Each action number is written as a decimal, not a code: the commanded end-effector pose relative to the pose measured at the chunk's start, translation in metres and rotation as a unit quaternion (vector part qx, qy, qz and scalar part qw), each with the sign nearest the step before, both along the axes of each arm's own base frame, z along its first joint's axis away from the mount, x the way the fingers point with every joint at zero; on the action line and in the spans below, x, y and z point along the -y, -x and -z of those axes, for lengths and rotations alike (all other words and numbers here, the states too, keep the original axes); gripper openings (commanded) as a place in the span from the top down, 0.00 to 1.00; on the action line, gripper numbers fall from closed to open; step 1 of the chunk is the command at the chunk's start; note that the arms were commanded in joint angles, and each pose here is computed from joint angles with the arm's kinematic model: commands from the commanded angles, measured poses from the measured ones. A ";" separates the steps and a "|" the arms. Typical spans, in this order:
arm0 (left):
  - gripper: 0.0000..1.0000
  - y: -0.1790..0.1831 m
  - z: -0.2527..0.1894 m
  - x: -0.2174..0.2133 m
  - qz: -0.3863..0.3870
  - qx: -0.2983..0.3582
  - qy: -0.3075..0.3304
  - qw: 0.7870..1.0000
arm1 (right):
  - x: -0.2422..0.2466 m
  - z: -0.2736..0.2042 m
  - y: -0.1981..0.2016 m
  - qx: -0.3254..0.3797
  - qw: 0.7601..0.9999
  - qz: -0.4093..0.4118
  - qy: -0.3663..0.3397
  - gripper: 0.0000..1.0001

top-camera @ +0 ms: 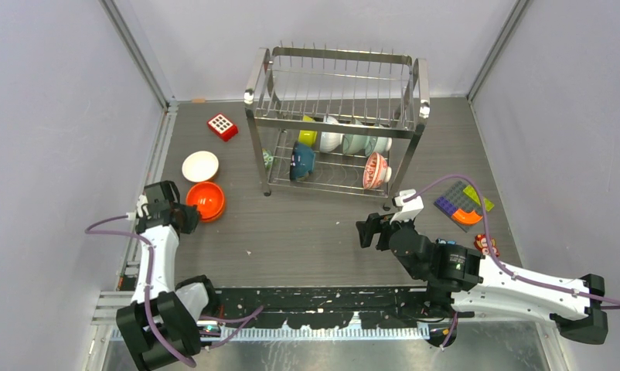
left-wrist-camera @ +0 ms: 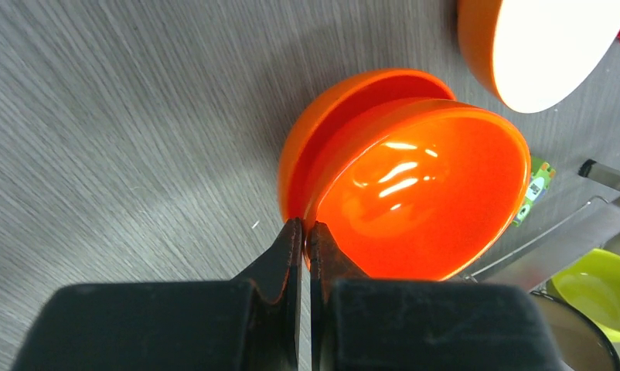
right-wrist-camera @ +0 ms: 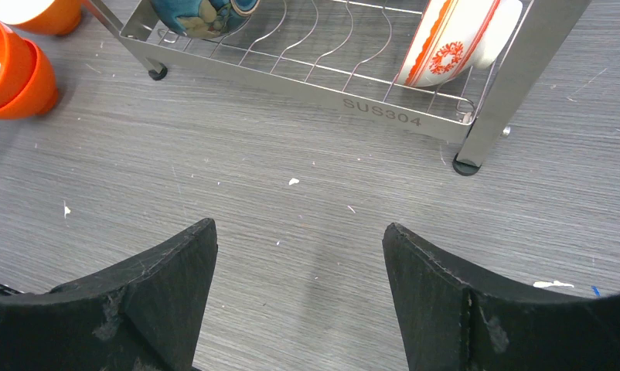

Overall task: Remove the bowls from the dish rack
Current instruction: Place the bowl with the bowl.

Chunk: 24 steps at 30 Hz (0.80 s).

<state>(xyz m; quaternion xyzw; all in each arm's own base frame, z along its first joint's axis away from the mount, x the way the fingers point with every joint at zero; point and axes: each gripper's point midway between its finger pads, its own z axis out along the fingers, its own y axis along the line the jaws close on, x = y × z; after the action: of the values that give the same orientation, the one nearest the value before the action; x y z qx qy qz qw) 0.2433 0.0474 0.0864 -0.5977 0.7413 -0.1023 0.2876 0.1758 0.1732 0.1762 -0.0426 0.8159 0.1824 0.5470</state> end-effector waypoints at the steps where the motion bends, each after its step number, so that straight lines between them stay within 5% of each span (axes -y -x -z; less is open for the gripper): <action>1: 1.00 -0.006 -0.008 -0.014 -0.015 0.009 -0.029 0.999 | 0.003 -0.009 -0.004 0.011 0.999 0.020 -0.022 0.17; 19: 1.00 -0.006 0.002 -0.010 0.000 -0.015 -0.016 1.000 | 0.004 -0.007 -0.003 0.009 0.999 0.022 -0.024 0.17; 24: 0.84 -0.007 0.000 -0.011 0.005 -0.019 -0.018 1.000 | 0.004 -0.006 -0.004 0.009 0.999 0.023 -0.023 0.17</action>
<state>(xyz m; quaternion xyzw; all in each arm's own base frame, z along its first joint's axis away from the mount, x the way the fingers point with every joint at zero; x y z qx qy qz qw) 0.2391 0.0533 0.0709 -0.6001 0.7527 -0.0714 0.2611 0.1758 0.1728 0.1769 -0.0353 0.8154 0.1862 0.5470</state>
